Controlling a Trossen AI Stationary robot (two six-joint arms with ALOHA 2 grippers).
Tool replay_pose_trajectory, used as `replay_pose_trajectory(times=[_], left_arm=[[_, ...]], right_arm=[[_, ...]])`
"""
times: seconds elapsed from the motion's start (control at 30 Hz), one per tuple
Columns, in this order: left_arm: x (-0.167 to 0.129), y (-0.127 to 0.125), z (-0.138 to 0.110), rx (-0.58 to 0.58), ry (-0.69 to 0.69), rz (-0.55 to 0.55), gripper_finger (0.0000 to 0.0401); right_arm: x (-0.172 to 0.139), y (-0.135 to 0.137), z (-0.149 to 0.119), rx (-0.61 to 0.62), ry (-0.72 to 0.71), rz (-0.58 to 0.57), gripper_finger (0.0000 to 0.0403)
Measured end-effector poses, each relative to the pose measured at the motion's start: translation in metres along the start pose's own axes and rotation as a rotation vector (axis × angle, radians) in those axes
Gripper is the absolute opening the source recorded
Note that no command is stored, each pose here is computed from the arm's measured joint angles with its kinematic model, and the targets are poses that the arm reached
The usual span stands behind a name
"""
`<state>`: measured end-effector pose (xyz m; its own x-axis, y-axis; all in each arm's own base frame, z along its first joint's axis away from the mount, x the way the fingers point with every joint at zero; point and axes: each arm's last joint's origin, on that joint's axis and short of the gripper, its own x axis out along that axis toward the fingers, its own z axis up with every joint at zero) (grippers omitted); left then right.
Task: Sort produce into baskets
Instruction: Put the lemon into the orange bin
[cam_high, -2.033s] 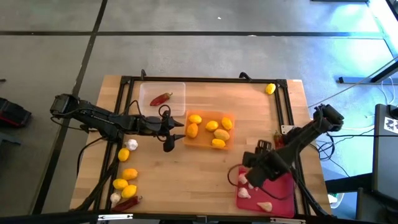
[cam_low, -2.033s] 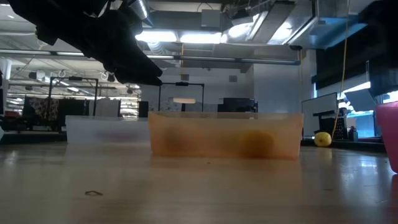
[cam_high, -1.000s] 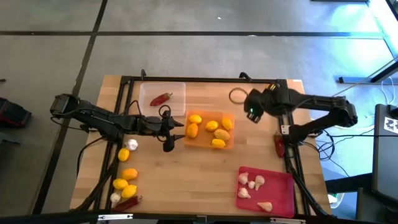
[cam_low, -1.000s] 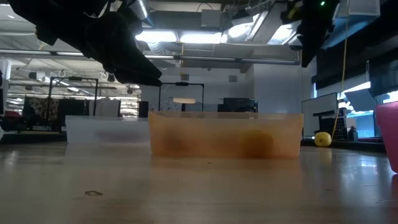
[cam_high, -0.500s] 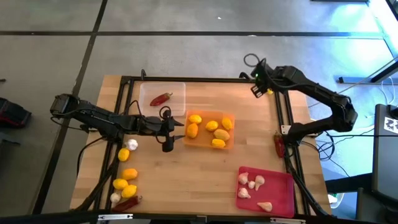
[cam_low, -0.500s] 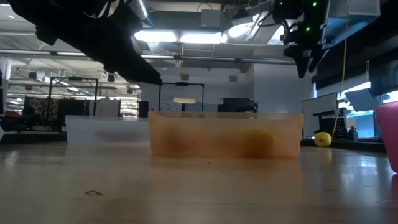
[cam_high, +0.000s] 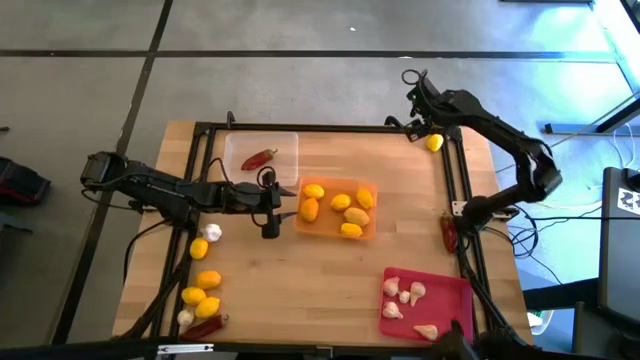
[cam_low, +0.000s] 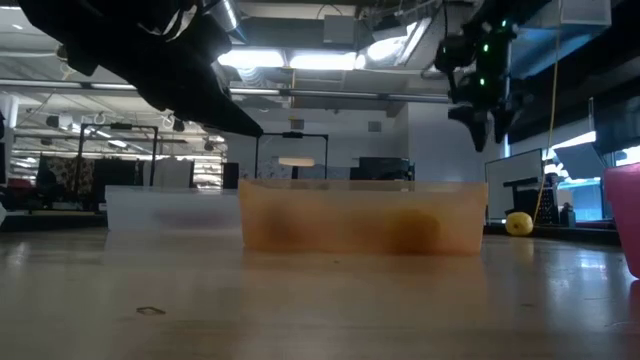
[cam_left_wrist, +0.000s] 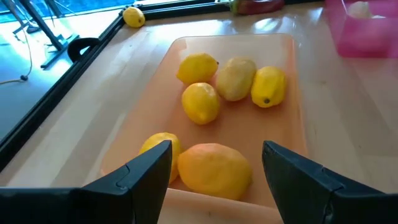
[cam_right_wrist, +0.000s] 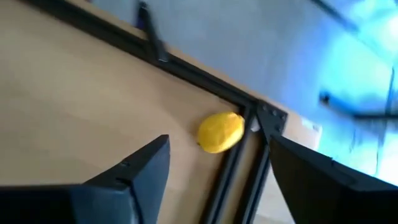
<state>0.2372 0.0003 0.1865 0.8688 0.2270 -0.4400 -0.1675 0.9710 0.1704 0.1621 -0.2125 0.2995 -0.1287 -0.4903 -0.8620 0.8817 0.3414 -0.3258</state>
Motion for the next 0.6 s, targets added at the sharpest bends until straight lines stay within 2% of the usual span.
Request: replay_pose_trajectory(times=[0.13, 0.23, 0.6], left_arm=[[0.0, 0.0, 0.0, -0.004, 0.0, 0.0, 0.0246], [0.0, 0.0, 0.0, -0.009, 0.0, 0.0, 0.0246], [0.0, 0.0, 0.0, -0.009, 0.0, 0.0, 0.0246]], right_arm=[[0.029, -0.012, 0.006, 0.116, 0.102, -0.013, 0.031], [0.049, -0.015, 0.01, 0.137, 0.172, -0.001, 0.0328], [0.095, 0.0, 0.015, 0.178, 0.3, -0.034, 0.0335]])
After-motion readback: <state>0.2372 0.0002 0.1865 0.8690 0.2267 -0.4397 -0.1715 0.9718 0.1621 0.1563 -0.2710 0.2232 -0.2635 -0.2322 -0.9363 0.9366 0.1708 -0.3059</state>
